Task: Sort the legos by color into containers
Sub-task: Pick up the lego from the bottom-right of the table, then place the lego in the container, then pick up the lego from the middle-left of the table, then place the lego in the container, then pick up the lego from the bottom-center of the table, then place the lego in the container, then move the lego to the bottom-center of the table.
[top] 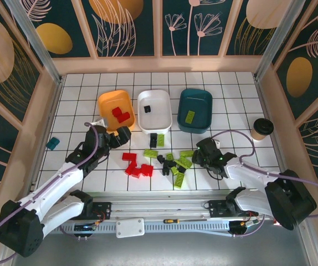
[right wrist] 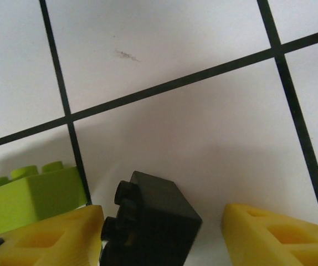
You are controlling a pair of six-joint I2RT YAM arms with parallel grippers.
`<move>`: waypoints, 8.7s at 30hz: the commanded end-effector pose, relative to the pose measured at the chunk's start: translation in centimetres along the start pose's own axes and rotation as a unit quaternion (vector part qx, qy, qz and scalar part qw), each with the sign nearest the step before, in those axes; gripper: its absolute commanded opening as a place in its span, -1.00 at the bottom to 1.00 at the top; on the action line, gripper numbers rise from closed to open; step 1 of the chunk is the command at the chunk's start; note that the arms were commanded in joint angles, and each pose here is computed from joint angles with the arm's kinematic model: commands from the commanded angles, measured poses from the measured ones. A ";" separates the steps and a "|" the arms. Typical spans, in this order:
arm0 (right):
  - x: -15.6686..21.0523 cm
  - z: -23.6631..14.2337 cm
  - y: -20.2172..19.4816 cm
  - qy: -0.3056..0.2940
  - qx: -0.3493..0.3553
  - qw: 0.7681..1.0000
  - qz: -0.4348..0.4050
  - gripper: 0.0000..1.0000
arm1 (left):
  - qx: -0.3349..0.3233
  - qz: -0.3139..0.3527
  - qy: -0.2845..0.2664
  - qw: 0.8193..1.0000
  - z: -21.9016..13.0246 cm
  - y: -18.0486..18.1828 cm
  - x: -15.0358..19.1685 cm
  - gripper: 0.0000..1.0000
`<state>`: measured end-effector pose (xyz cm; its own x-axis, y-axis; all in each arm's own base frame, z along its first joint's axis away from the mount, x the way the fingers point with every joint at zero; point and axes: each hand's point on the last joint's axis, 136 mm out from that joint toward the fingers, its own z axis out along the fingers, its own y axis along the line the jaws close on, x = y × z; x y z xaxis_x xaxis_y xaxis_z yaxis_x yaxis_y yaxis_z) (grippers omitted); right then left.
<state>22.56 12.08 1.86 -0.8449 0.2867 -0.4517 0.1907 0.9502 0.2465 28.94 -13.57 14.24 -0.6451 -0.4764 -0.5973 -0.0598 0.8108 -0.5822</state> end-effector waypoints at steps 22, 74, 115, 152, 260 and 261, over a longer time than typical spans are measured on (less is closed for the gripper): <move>-4.2 -2.2 3.2 -0.065 -0.029 0.996 -0.061 -0.86 | -0.007 -0.014 0.024 1.000 0.0 2.3 2.9 0.97; -12.5 2.1 22.7 -0.073 -0.187 0.969 -0.146 0.23 | -0.158 0.175 0.095 0.967 2.9 4.5 9.3 0.86; -9.6 -7.3 16.2 -0.117 -0.242 0.957 -0.110 0.27 | -0.188 0.106 -0.048 0.975 10.0 0.0 -10.6 -0.06; -1.7 -0.3 8.1 -0.036 -0.072 0.990 -0.115 0.71 | -0.010 0.042 -0.008 0.999 -0.2 -1.9 0.2 0.98; -15.7 -5.5 8.6 -0.179 -0.126 0.976 -0.017 0.70 | -0.156 0.206 0.115 0.959 3.9 1.7 8.9 0.97; -15.7 -5.4 8.6 -0.178 -0.125 0.976 -0.016 0.70 | -0.154 0.205 0.125 0.959 4.2 2.0 9.7 0.98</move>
<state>34.86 15.58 15.61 -0.6298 0.3035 -0.7150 -0.0182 0.9145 0.4043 27.06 -17.62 7.11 -0.7759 -0.0851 -0.6251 0.0108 0.9889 -0.1480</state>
